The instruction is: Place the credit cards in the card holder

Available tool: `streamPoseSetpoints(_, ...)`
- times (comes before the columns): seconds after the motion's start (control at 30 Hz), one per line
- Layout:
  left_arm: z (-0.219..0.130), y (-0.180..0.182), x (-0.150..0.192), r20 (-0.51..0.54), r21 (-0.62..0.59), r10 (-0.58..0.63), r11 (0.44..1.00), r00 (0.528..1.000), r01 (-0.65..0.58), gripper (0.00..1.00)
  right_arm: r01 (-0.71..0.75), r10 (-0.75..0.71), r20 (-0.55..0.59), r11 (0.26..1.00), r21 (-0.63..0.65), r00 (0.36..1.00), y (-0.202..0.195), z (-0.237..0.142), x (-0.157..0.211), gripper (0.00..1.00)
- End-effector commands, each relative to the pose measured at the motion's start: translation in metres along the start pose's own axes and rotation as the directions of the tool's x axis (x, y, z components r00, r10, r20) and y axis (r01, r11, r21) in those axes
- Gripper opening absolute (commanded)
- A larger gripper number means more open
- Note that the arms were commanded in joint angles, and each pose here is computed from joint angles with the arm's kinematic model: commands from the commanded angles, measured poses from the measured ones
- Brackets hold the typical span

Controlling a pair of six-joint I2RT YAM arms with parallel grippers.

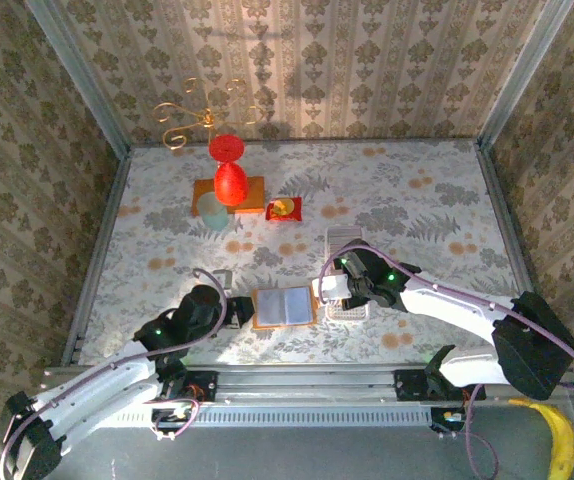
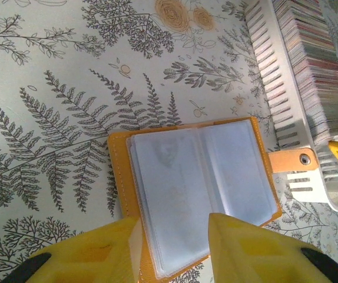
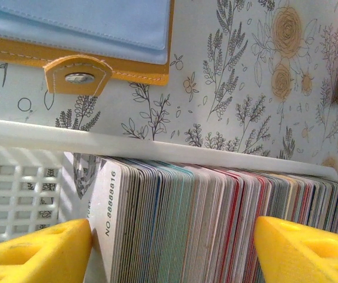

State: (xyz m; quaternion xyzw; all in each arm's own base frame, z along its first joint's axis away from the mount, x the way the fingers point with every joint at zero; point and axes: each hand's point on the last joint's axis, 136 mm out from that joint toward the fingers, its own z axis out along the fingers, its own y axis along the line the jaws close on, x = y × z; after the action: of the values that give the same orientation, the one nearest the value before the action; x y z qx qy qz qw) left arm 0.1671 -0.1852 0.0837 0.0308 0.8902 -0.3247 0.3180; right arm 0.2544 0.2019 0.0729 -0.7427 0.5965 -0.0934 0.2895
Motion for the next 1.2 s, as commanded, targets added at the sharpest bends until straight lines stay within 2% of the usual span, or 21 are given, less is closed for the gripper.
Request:
streamPoseSetpoints(0.0,0.001,0.007,0.006,-0.011,-0.015,-0.016,1.0,1.0,0.015,0.35,0.032,-0.033,-0.018,0.999,-0.032,0.999,0.013,0.005,0.005,0.74)
streamPoseSetpoints(0.1,0.001,0.007,0.007,-0.01,-0.014,-0.023,1.0,1.0,0.023,0.34,0.043,-0.045,-0.05,0.998,-0.038,0.998,0.015,0.01,0.011,0.73)
streamPoseSetpoints(0.2,0.001,0.006,0.007,-0.012,-0.012,-0.023,1.0,1.0,0.023,0.33,0.055,-0.059,-0.071,0.997,-0.048,0.996,0.014,0.01,0.013,0.61)
streamPoseSetpoints(0.57,0.002,0.009,0.009,-0.014,-0.017,-0.039,0.999,0.999,0.039,0.31,0.071,-0.072,-0.062,0.997,-0.017,0.995,0.011,-0.006,0.012,0.32)
streamPoseSetpoints(0.7,0.003,0.009,0.009,-0.012,-0.014,-0.045,0.999,0.999,0.045,0.3,0.074,-0.075,-0.064,0.997,-0.015,0.995,0.013,-0.007,0.013,0.29)
streamPoseSetpoints(0.97,0.004,0.011,0.012,-0.021,-0.018,-0.06,0.998,0.998,0.059,0.3,0.077,-0.075,-0.06,0.997,0.018,0.995,0.008,-0.014,0.01,0.28)
streamPoseSetpoints(1.17,0.004,0.011,0.013,-0.02,-0.015,-0.069,0.997,0.997,0.069,0.29,0.062,-0.061,-0.053,0.997,0.034,0.997,0.005,-0.02,0.009,0.19)
